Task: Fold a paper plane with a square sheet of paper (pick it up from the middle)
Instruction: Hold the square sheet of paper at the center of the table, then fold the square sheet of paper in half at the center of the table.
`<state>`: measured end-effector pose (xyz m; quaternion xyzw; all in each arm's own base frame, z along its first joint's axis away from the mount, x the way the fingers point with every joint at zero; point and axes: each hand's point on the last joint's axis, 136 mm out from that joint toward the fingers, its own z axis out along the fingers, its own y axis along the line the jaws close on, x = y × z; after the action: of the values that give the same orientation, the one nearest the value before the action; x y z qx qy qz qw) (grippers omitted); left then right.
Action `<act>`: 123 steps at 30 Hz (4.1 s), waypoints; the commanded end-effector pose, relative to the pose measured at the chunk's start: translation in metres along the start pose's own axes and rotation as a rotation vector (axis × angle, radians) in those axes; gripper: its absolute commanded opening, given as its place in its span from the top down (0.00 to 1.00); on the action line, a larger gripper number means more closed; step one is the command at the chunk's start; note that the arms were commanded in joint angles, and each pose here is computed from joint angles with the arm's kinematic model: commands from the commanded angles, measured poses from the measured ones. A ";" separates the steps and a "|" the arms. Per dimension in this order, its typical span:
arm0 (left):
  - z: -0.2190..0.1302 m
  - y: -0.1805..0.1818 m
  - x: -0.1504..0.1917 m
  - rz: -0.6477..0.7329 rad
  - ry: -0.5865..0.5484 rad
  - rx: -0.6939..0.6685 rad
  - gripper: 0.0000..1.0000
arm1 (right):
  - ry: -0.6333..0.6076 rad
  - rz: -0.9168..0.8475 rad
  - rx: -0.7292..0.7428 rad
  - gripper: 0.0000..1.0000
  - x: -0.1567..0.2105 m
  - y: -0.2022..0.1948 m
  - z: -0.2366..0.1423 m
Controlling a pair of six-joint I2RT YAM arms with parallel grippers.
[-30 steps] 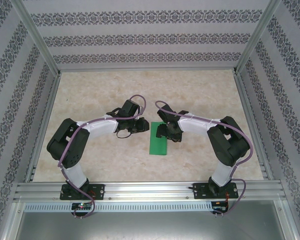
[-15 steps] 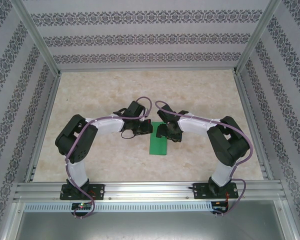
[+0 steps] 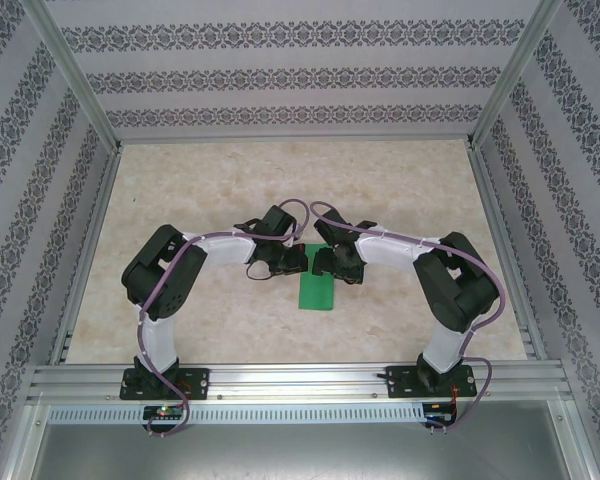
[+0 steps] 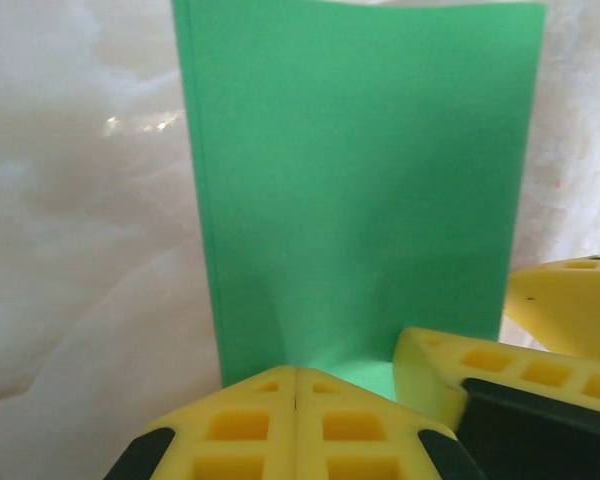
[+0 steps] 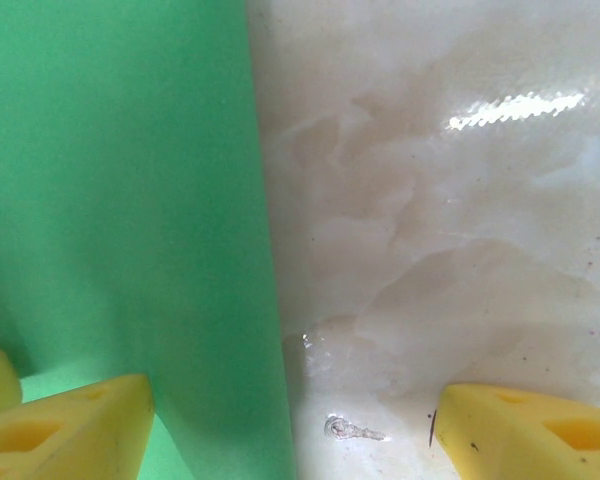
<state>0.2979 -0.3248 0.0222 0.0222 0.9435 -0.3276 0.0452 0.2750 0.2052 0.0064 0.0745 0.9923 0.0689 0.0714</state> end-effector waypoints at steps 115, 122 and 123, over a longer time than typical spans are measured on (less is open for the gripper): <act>0.020 0.028 0.023 0.007 0.112 -0.141 1.00 | 0.100 -0.007 -0.600 0.82 0.064 0.010 -0.002; 0.020 0.028 0.024 0.011 0.112 -0.143 1.00 | 0.042 -0.036 -0.640 0.82 0.055 0.018 -0.032; 0.020 0.028 0.024 0.012 0.111 -0.144 1.00 | 0.030 -0.043 -0.660 0.82 0.054 0.022 -0.039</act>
<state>0.2975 -0.3288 0.0186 0.0400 0.9505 -0.3067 0.0304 0.2158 0.2287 0.0234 0.0347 0.9241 0.3766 0.0549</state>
